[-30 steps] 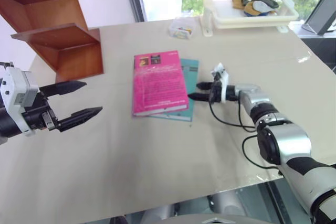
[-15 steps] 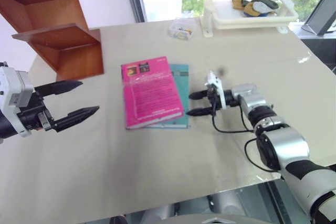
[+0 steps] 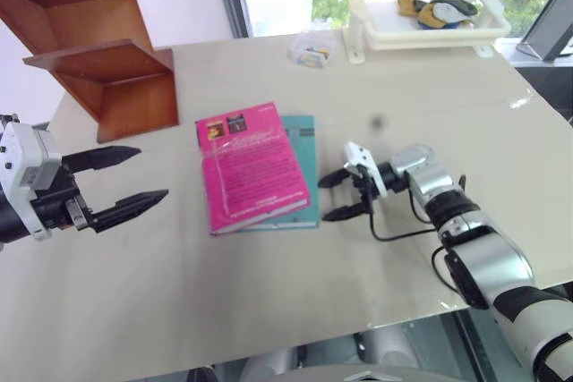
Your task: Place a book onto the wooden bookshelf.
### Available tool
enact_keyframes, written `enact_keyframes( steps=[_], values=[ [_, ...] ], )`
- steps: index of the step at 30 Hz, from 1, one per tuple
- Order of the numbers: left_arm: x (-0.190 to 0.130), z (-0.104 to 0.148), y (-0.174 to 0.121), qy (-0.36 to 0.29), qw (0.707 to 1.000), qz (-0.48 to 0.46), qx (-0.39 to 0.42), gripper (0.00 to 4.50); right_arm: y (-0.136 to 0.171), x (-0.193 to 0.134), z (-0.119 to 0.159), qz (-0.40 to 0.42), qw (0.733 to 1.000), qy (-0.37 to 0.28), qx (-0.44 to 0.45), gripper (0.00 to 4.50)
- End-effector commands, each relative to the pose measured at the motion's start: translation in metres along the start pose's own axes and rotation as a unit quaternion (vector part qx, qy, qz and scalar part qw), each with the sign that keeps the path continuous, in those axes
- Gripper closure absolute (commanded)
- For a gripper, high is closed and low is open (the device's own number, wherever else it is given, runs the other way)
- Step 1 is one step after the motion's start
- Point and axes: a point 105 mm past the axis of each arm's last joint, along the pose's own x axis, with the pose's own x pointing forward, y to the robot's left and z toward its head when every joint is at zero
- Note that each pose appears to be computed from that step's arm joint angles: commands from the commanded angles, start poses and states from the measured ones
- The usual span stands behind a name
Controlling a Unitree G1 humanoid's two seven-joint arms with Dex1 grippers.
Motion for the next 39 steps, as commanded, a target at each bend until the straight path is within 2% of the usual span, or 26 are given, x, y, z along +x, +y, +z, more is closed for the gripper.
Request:
enact_keyframes(
  steps=[1,6,10,16,19,21,23,26,32,35,39],
  values=[
    [-0.019,0.001,0.004,0.04,0.999,0.009,0.009,0.02,0.014,0.0,-0.003,0.049,0.999,0.016,-0.005,0.0],
    [-0.045,-0.011,0.017,0.107,0.993,0.043,0.018,0.02,0.018,-0.005,-0.003,0.052,0.998,0.023,-0.013,0.0],
    [-0.048,-0.015,0.016,0.12,0.992,0.041,0.017,0.02,0.013,-0.021,0.0,0.026,0.999,0.02,-0.017,0.0],
    [-0.017,-0.021,0.008,0.042,0.998,0.021,-0.033,0.02,0.014,-0.06,0.008,-0.049,0.998,0.017,-0.047,0.0],
    [-0.001,-0.036,0.011,0.018,0.997,0.02,-0.078,0.02,0.023,-0.087,0.015,-0.094,0.994,0.013,-0.057,0.0],
    [0.013,-0.048,0.014,-0.008,0.99,0.01,-0.138,0.02,0.033,-0.112,0.02,-0.134,0.989,0.018,-0.062,0.0],
    [0.025,-0.054,0.019,-0.038,0.981,0.001,-0.191,0.02,0.045,-0.13,0.023,-0.164,0.984,0.025,-0.063,0.0],
    [0.037,-0.057,0.034,-0.093,0.949,-0.013,-0.3,0.02,0.064,-0.152,0.029,-0.203,0.976,0.039,-0.062,0.0],
    [0.057,-0.093,0.039,-0.018,0.916,-0.052,-0.397,0.02,0.092,-0.168,0.049,-0.237,0.969,0.027,-0.065,0.0],
    [0.087,-0.076,0.046,-0.05,0.887,-0.101,-0.447,0.02,0.106,-0.169,0.054,-0.234,0.969,0.027,-0.073,0.0],
    [0.112,-0.059,0.053,-0.073,0.862,-0.136,-0.483,0.02,0.114,-0.167,0.061,-0.237,0.968,0.017,-0.077,0.0]
  ],
)
